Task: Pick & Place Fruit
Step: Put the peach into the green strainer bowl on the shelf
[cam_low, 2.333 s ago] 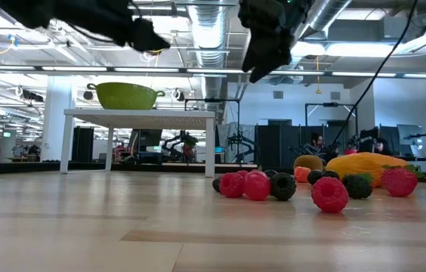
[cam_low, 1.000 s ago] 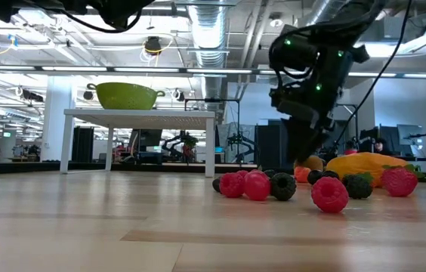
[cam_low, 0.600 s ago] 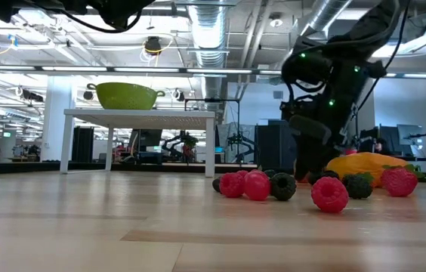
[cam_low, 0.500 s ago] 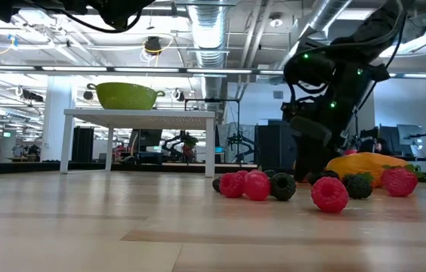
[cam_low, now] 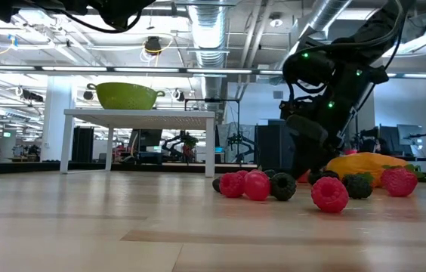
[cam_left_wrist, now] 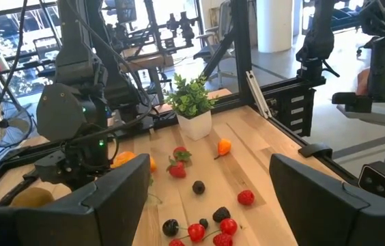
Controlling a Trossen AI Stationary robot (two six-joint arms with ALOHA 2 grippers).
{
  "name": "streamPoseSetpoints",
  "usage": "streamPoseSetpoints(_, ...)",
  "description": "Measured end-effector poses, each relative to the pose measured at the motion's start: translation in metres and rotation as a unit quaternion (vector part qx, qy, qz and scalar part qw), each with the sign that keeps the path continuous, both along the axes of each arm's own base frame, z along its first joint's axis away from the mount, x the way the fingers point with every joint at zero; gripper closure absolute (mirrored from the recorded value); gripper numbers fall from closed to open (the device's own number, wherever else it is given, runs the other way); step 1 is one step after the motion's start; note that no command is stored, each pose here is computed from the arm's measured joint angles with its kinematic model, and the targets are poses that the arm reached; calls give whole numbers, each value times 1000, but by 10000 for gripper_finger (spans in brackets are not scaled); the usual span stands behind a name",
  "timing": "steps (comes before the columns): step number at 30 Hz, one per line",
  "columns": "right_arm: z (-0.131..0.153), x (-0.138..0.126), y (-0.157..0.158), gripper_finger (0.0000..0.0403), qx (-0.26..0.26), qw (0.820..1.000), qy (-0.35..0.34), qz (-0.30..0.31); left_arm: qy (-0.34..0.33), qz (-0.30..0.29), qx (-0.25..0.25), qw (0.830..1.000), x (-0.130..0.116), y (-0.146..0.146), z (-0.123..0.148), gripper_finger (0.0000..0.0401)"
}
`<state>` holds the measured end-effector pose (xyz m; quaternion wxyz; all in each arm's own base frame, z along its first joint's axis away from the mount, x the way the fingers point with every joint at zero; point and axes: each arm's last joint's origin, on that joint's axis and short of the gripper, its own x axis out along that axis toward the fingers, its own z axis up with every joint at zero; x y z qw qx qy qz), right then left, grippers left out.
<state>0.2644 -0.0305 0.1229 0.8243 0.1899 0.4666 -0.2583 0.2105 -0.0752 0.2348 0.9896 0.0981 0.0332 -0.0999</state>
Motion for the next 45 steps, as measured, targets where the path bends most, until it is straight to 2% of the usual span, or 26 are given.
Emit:
streamPoseSetpoints(6,0,0,0,298,0,1000,-1,0,0,0,0,1000,0,0,0,107)
streamPoseSetpoints(9,0,0,0,320,0,1000,0,2,0,0,0,1000,0,0,0,107)
streamPoseSetpoints(17,0,0,0,306,-1,1000,1,4,0,-1,0,1000,0,0,0,107)
streamPoseSetpoints(24,1,3,5,316,4,999,-9,31,0,2,0,1000,0,0,0,107)
streamPoseSetpoints(31,12,20,28,316,27,986,-106,127,-1,51,2,999,0,3,0,107)
streamPoseSetpoints(36,27,34,53,316,29,962,-195,187,9,59,-66,996,0,3,0,107)
streamPoseSetpoints(39,45,45,66,316,21,945,-248,213,10,60,-77,995,0,3,0,107)
streamPoseSetpoints(41,58,54,72,316,9,932,-278,231,9,57,-32,998,2,2,-3,107)
streamPoseSetpoints(45,83,66,80,316,-24,913,-309,265,30,38,112,992,10,-3,-20,107)
